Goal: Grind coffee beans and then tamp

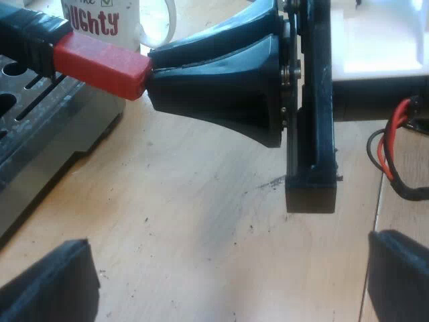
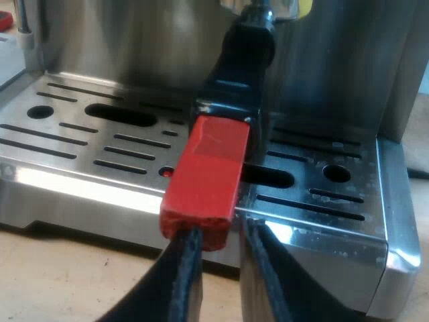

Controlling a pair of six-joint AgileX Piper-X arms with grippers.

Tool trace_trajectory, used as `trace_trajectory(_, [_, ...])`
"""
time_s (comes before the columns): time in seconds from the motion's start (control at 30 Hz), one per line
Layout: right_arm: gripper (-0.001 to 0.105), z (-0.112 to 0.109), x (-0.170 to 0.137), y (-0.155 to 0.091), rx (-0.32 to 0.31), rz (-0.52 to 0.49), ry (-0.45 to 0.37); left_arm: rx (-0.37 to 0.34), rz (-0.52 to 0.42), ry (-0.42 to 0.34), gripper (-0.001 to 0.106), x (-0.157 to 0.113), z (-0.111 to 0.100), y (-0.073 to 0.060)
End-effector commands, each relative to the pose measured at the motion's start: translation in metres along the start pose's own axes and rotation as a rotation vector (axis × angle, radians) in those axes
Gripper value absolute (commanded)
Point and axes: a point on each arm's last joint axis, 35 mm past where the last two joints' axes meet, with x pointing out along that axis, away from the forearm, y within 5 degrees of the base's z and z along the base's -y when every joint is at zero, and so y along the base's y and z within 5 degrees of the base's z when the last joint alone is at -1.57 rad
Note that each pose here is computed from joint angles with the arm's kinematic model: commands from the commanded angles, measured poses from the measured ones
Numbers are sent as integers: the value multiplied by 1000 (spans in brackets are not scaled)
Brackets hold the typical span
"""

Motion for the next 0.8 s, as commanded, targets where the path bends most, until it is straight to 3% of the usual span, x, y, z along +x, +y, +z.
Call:
trace_trajectory(0.03, [17, 11, 3, -8, 67, -183, -18, -3, -14, -11, 83, -1, 2, -2])
trace_trajectory(0.27, [22, -1, -16, 6, 2, -96, 4, 1, -14, -11, 83, -1, 2, -2])
trace_trajectory(0.57, [60, -10, -32, 14, -29, 5, 21, 4, -14, -15, 83, -2, 4, -2])
trace_trajectory(0.8, [62, 3, -47, 5, 7, 44, -15, 17, -16, -33, 83, -6, 15, -6])
